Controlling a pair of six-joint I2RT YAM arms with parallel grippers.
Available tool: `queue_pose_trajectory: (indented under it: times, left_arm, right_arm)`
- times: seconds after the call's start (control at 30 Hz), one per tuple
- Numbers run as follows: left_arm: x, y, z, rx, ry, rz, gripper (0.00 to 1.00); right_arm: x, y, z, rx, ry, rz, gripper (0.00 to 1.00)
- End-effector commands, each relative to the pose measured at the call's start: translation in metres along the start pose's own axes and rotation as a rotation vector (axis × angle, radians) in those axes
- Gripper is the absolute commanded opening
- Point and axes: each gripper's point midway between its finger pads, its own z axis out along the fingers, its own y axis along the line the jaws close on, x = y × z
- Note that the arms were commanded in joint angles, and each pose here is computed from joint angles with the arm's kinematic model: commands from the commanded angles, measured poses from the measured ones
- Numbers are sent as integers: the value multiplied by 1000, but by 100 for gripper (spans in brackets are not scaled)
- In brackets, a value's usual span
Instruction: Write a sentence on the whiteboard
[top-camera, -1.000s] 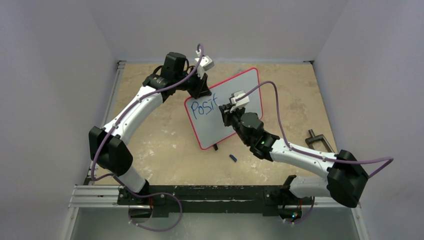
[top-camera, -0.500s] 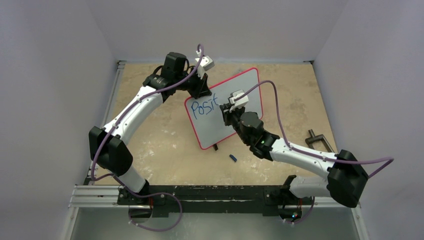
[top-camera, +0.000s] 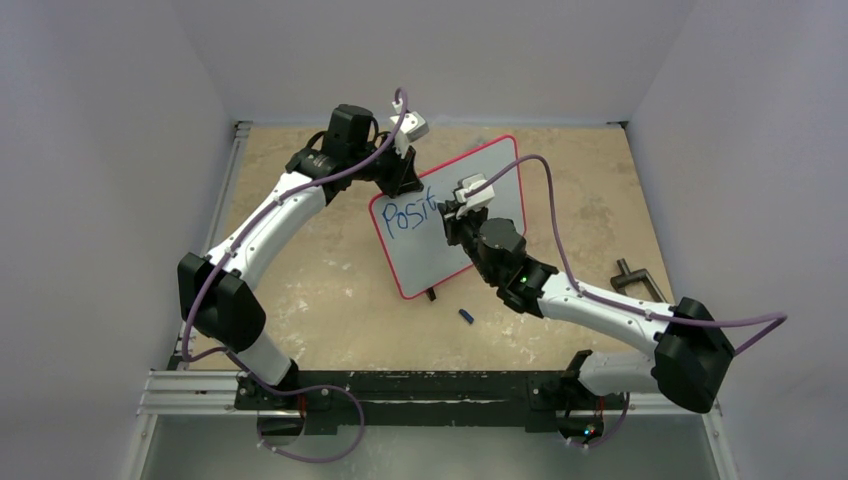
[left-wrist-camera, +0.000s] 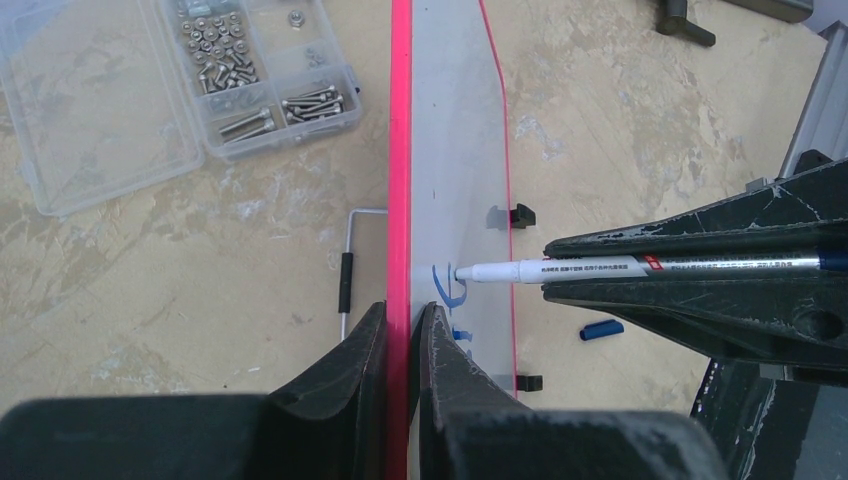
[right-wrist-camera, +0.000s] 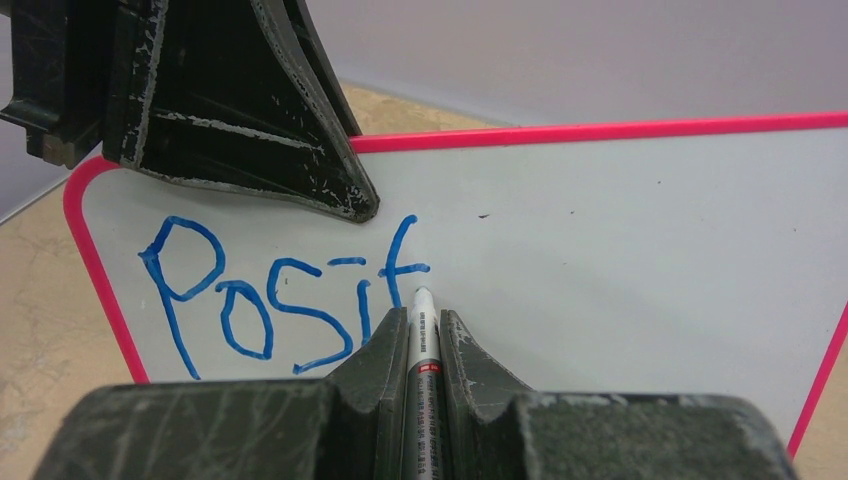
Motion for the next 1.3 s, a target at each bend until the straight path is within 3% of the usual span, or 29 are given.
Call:
queue_pose_trajectory:
  times: [0.0,0.87,1.27]
  left_arm:
    - [46,7,5,-43,170,37,0]
    - [45,5,4,-43,167,40,0]
    - [44,5,3,-42,164,42,0]
  right_arm:
    - [-29,-4,3,23,-60,17,0]
    - [-76,-19,-18,54,-191,69,0]
    - [-71,-22,-16,72,-204,51,0]
